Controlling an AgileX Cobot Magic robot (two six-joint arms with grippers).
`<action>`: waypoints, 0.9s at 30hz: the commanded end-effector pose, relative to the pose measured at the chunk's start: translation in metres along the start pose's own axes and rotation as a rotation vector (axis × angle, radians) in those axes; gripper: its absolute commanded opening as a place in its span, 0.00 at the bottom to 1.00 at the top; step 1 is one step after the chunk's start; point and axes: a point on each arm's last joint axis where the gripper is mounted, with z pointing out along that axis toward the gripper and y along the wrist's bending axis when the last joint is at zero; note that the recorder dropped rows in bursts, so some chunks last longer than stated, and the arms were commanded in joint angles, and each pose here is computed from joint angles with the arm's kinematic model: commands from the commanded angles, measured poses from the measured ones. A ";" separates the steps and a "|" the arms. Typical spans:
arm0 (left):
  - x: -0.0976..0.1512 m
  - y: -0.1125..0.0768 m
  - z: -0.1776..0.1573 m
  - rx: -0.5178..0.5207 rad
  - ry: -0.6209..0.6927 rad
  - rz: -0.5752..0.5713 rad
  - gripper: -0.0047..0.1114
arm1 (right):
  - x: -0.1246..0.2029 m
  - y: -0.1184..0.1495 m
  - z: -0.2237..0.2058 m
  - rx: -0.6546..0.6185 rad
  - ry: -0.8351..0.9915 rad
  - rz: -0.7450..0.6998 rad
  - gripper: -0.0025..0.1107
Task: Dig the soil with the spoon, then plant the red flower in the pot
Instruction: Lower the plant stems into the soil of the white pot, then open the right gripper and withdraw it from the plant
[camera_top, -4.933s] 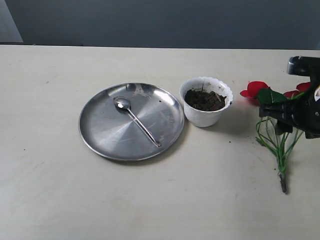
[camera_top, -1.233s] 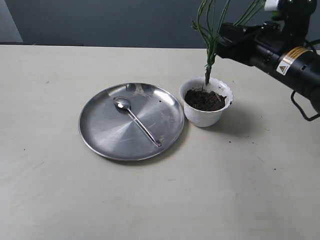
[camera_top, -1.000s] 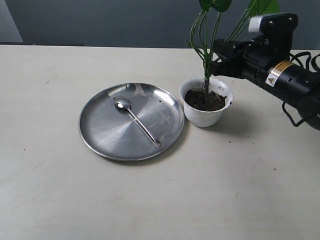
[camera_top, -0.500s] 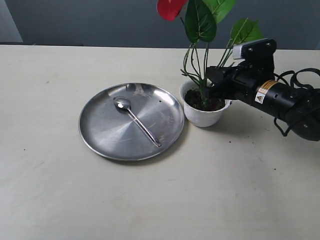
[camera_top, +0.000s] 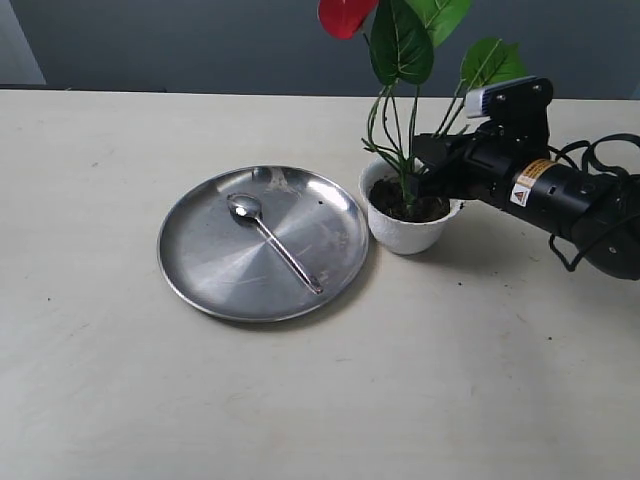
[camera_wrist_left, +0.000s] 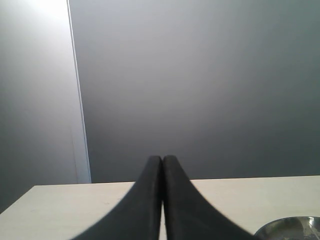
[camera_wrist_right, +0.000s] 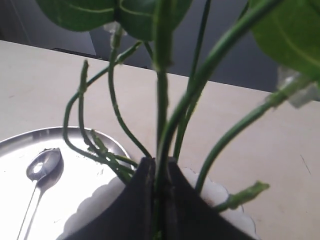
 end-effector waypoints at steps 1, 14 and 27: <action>-0.002 0.000 0.000 0.006 -0.010 -0.013 0.04 | 0.013 -0.001 -0.002 0.016 0.092 0.005 0.02; -0.002 0.000 0.000 0.006 -0.010 -0.013 0.04 | 0.022 0.002 -0.010 0.005 0.122 0.028 0.27; -0.002 0.000 0.000 0.006 -0.010 -0.013 0.04 | -0.005 0.010 -0.032 0.019 0.074 0.011 0.27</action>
